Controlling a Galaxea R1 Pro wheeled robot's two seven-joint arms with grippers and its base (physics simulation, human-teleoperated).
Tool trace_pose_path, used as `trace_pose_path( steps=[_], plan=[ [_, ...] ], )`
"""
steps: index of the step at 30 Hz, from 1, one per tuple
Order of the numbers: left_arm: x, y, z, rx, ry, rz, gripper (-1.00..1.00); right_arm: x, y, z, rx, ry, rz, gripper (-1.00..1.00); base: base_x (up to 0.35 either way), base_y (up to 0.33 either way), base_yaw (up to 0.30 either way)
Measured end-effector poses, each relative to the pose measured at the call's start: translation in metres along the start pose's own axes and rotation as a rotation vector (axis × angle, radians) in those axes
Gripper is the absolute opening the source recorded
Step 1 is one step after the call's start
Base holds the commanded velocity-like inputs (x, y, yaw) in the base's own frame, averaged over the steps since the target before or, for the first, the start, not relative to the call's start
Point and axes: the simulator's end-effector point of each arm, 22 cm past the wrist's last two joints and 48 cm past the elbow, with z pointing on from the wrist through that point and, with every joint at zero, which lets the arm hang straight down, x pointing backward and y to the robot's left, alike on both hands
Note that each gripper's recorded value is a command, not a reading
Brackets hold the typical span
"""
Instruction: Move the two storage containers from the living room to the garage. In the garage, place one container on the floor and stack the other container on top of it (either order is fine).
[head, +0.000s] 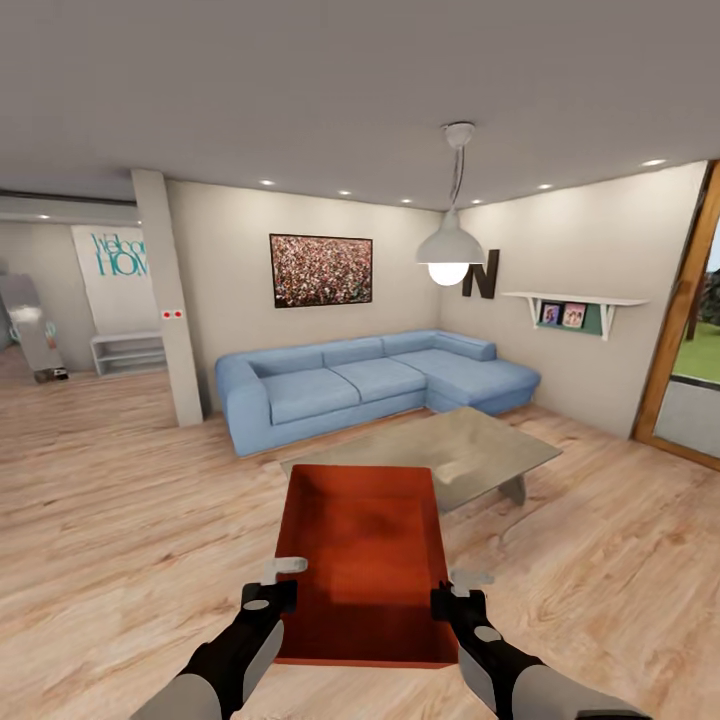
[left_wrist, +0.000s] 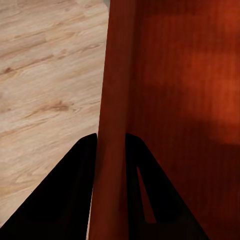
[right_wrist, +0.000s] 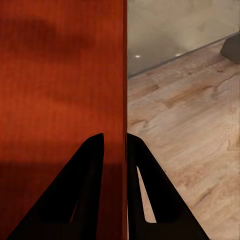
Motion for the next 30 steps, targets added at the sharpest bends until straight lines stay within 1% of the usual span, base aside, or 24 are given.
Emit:
trace_pose_path(
  steps=[30],
  plan=[
    [0.0004,0.0001,0.0,0.0,0.001,0.0,-1.0,0.0002,0.0001,0.0,0.0,0.001,0.0,-1.0,0.0,0.0,0.279]
  ],
)
